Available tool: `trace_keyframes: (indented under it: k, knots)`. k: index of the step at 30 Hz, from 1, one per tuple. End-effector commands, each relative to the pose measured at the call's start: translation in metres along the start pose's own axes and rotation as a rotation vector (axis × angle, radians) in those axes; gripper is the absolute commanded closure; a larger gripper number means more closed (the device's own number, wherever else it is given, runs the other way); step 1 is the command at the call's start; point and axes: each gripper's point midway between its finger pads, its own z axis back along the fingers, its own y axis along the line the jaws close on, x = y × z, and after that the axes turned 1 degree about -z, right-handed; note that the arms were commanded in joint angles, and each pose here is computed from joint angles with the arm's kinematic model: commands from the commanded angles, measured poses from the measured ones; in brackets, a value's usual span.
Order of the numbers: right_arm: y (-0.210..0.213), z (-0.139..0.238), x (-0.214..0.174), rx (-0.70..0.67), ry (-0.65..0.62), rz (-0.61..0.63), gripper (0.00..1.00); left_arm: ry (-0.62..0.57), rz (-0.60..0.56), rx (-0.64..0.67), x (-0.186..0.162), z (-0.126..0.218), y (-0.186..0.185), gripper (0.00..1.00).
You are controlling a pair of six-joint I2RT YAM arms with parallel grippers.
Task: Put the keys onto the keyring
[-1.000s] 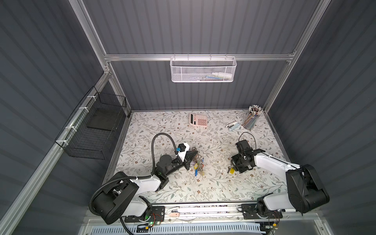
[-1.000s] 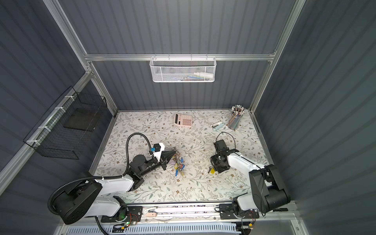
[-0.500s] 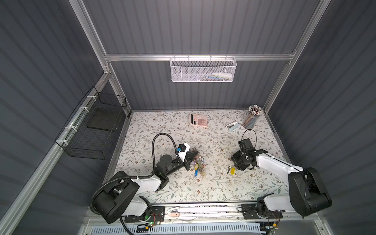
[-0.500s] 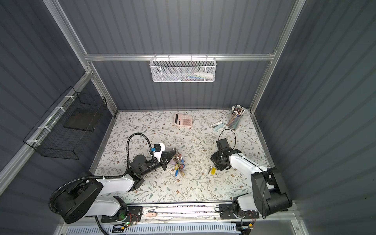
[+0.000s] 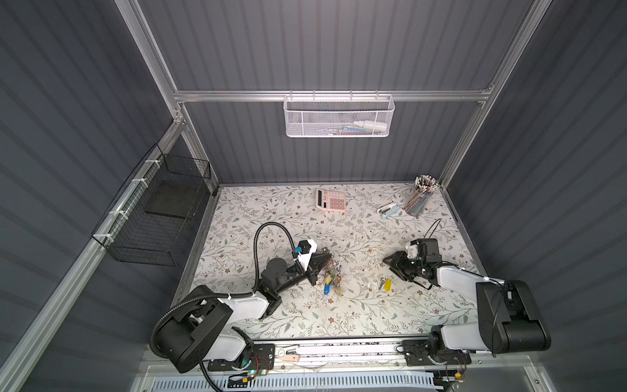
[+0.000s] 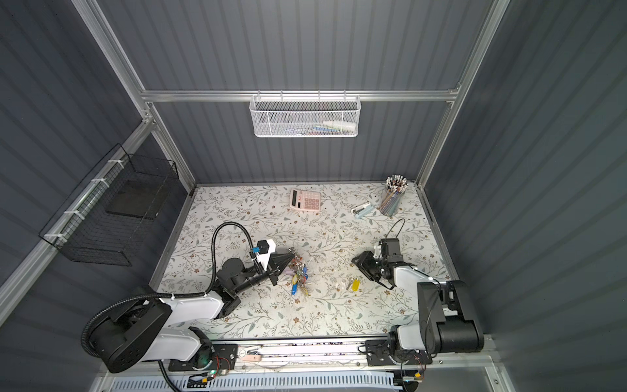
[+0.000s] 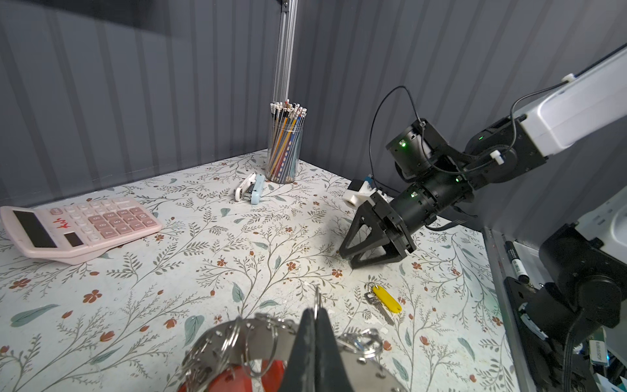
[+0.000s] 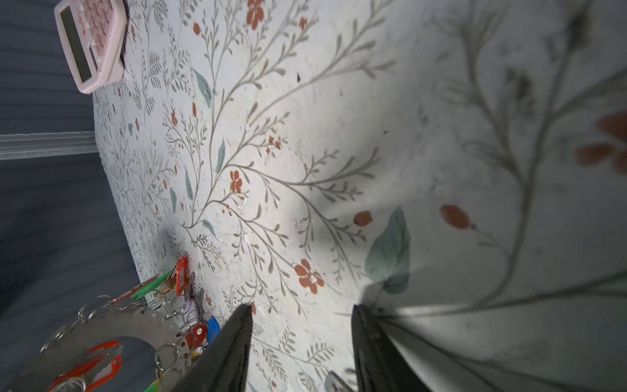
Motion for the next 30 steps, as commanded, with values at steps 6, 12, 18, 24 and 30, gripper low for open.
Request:
trace_keyframes:
  k: [6, 12, 18, 24, 30]
  knots:
    - [-0.003, 0.002, -0.021, 0.043, 0.064, 0.003, 0.51, -0.129, -0.048, -0.044, 0.042, 0.003, -0.012, 1.0]
    - [-0.008, 0.014, -0.032, 0.027, 0.062, 0.02, 0.52, -0.136, -0.046, -0.05, 0.044, 0.004, -0.014, 1.0]
    - [0.0, 0.014, -0.034, 0.067, 0.083, 0.058, 0.51, -0.142, -0.04, -0.057, 0.046, 0.005, -0.015, 1.0]
    - [0.005, 0.014, -0.03, 0.075, 0.08, 0.079, 0.52, -0.148, -0.041, -0.06, 0.047, 0.006, -0.016, 1.0]
    - [0.011, 0.023, -0.018, 0.047, 0.021, 0.118, 0.49, -0.148, -0.04, -0.063, 0.047, 0.005, -0.017, 1.0]
